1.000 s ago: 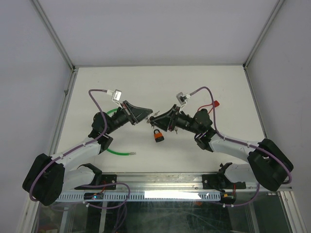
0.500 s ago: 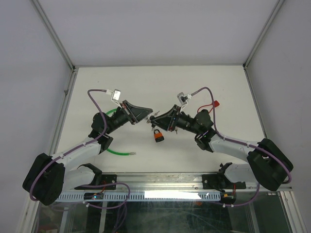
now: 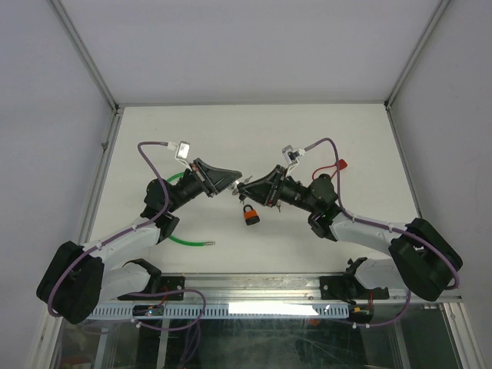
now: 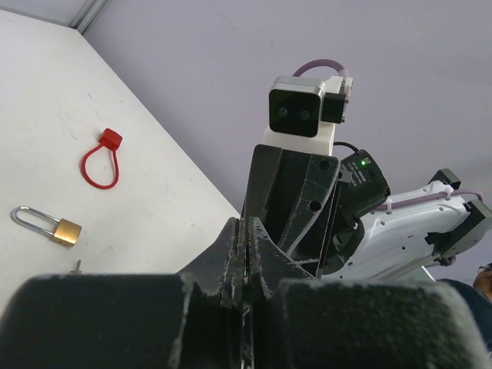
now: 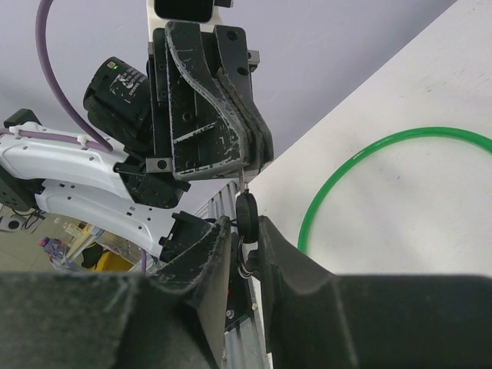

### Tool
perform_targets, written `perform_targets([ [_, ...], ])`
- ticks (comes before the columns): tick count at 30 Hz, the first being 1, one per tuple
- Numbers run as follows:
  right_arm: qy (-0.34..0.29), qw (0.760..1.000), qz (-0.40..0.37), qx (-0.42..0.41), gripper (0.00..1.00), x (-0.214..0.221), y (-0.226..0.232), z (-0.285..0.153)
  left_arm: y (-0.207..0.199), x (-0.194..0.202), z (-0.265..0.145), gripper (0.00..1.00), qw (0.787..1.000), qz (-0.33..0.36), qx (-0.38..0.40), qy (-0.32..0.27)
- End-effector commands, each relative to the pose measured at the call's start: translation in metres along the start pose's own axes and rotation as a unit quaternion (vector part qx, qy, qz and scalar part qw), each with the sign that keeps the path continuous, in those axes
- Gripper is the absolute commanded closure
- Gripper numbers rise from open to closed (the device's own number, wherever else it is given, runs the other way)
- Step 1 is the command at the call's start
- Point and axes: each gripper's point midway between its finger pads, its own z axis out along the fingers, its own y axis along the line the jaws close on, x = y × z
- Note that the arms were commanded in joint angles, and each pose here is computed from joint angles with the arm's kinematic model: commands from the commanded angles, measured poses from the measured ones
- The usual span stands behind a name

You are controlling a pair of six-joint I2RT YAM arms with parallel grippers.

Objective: Unlock with the key

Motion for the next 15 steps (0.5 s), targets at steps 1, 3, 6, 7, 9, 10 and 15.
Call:
perform_targets([
  [1, -0.037, 0.999, -0.012, -0.023, 0.79, -0.0186, 0.0123, 0.003, -0.0116, -0.0002, 0.001, 1.0, 1.0, 0.01, 0.026, -0.006],
  [3, -0.038, 0.999, -0.01, -0.022, 0.83, -0.0178, 0.011, 0.0032, -0.0115, 0.0012, 0.0014, 1.0, 1.0, 0.01, 0.026, -0.004],
  [6, -0.04, 0.999, -0.006, -0.023, 0.87, -0.0175, 0.0098, 0.004, -0.0118, 0.0035, 0.0019, 1.0, 1.0, 0.007, 0.028, 0.0],
  [7, -0.04, 0.999, -0.005, -0.022, 0.89, -0.017, 0.009, 0.0039, -0.0116, 0.0039, 0.0019, 1.0, 1.0, 0.007, 0.028, 0.0],
  [9, -0.041, 0.999, -0.003, -0.024, 0.94, -0.0162, 0.009, 0.0037, -0.0108, 0.0048, 0.0015, 1.0, 1.0, 0.007, 0.026, 0.001],
  [10, -0.04, 0.999, -0.002, -0.025, 0.97, -0.0156, 0.0089, 0.0035, -0.01, 0.0051, 0.0014, 1.0, 1.0, 0.006, 0.025, 0.002],
  [15, -0.034, 0.999, 0.001, -0.019, 1.0, -0.0094, 0.0065, -0.0023, -0.005, 0.0044, -0.0007, 0.85, 1.0, 0.002, 0.008, -0.003],
])
